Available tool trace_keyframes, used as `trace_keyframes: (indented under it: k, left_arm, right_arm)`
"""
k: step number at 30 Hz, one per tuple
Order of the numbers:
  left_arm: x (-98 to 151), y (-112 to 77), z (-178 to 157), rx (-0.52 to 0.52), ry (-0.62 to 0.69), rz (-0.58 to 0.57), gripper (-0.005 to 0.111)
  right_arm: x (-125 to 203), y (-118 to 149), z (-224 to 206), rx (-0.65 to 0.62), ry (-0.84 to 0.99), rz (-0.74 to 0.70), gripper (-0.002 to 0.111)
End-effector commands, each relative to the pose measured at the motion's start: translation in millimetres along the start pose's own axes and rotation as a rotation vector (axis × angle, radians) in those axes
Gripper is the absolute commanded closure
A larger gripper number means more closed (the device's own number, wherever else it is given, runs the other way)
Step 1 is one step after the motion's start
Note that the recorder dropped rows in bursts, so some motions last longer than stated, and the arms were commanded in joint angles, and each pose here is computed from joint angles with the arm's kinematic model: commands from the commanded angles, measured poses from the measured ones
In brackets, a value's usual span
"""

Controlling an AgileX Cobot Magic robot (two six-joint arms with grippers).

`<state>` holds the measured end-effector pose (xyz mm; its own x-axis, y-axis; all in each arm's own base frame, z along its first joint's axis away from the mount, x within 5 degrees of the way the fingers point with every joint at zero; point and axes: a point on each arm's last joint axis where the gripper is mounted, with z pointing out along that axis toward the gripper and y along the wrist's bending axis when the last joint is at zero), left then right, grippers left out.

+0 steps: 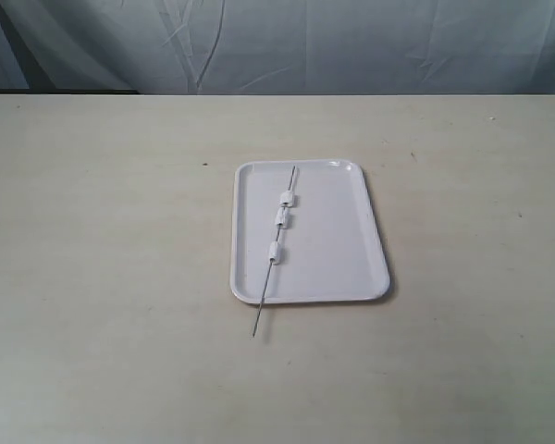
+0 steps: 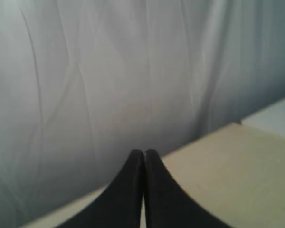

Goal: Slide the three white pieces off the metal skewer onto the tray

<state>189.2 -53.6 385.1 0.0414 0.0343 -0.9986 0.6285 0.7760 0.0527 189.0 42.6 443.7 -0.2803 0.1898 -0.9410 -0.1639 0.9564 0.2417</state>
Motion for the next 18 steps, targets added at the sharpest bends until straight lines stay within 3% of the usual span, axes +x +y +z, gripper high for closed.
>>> trace_keyframes:
  k: [1,3,8,12,18]
  left_arm:
    - [47,19.3,40,0.085,0.222,-0.171,0.101]
    - [72,24.1,59,0.103,0.318,-0.206,0.093]
    - [125,13.4,91,0.229,0.521,-0.26,0.075]
    - [154,-6.2,111,0.276,0.633,-0.416,0.073]
    - [182,-41.9,131,0.333,0.751,-0.459,0.073]
  right_arm:
    - [24,7,67,-0.037,0.256,0.013,0.109]
    - [38,9,92,-0.067,0.331,0.069,0.109]
    - [75,7,141,-0.072,0.5,0.18,0.109]
    - [102,5,170,-0.08,0.609,0.228,0.109]
    - [139,8,202,-0.174,0.72,0.286,0.109]
